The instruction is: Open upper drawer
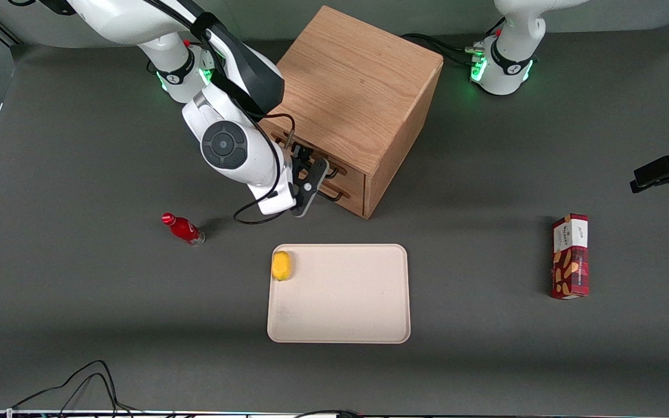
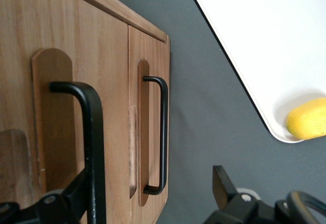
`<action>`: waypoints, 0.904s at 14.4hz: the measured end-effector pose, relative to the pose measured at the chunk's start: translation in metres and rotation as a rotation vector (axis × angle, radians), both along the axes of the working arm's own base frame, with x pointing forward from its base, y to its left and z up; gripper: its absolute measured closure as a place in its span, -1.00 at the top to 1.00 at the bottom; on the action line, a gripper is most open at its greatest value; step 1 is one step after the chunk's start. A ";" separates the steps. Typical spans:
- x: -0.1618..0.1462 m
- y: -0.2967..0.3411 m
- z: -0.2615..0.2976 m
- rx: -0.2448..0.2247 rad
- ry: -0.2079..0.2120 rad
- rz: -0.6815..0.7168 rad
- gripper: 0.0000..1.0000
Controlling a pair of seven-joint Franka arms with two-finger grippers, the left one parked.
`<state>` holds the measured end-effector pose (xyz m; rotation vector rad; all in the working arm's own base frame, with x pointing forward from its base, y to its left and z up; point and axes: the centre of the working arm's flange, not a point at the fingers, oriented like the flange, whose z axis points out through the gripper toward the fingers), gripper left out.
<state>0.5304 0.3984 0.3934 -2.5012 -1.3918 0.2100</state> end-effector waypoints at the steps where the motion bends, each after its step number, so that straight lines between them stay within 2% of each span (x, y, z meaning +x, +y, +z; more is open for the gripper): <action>1: 0.000 0.000 -0.001 0.001 0.000 -0.001 1.00; 9: 0.005 -0.005 -0.002 0.009 -0.015 0.020 1.00; 13: 0.023 -0.023 -0.005 0.013 -0.037 0.027 1.00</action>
